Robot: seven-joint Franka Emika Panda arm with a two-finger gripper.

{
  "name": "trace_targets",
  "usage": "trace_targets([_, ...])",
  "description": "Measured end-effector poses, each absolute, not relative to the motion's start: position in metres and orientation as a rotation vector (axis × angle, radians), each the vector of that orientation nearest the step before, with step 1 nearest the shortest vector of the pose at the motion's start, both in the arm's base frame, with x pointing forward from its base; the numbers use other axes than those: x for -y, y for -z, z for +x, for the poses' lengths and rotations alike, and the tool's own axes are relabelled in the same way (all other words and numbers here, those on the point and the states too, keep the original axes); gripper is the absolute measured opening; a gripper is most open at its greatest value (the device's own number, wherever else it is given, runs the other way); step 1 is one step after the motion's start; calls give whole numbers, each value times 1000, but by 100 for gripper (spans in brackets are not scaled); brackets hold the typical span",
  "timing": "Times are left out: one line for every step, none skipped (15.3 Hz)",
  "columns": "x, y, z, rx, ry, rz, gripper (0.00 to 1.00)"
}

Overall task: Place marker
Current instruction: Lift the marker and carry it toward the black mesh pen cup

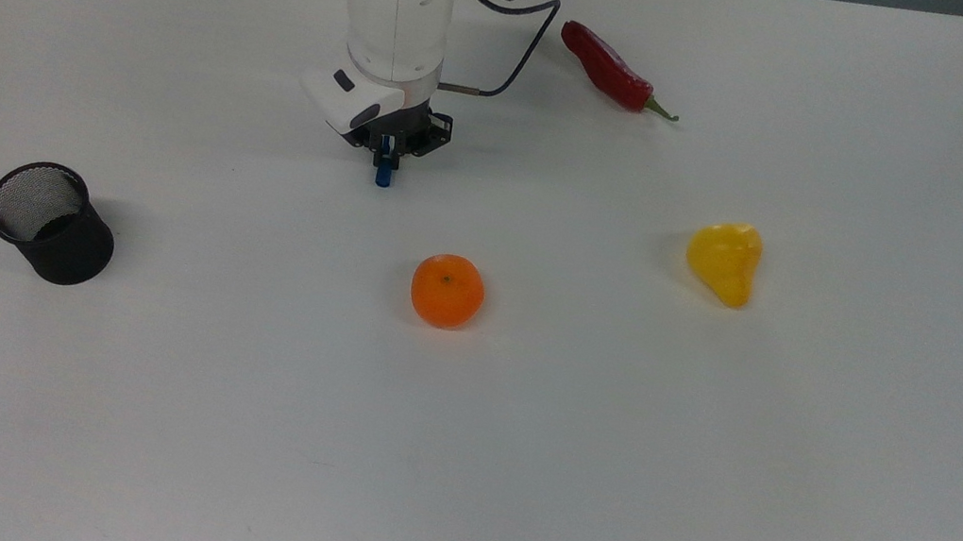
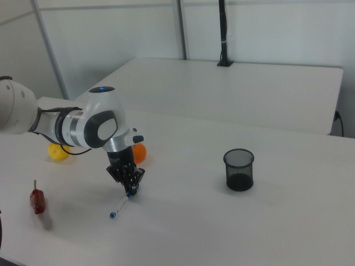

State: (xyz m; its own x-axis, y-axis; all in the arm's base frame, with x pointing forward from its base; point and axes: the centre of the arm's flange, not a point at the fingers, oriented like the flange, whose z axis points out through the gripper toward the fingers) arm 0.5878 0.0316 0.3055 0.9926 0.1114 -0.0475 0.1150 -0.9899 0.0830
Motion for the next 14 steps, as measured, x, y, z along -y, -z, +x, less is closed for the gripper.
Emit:
trace_targets([-32, -306, 588, -173, 65, 3050, 16])
trace_targets([-32, -306, 588, -172, 64, 3050, 16])
trace_targets([-31, -308, 588, -171, 59, 3051, 16])
trace_targets([-31, -312, 588, -168, 52, 3051, 16])
trace_targets([-31, -317, 589, -164, 48, 3051, 16])
trace_targets([-30, -327, 588, -157, 53, 3050, 16])
trace_targets([-28, -340, 588, -145, 67, 3048, 16])
trace_targets([-26, -353, 589, -134, 73, 3046, 16])
trace_targets([-24, -370, 590, -121, 68, 3047, 16])
trace_targets([-22, -386, 592, -104, 57, 3054, 16])
trace_targets([-20, -404, 594, -86, 42, 3066, 16])
trace_targets([-20, -420, 595, -71, 34, 3078, 16])
trace_targets([-19, -436, 596, -58, 29, 3088, 16])
trace_targets([-19, -451, 596, -45, 29, 3098, 16])
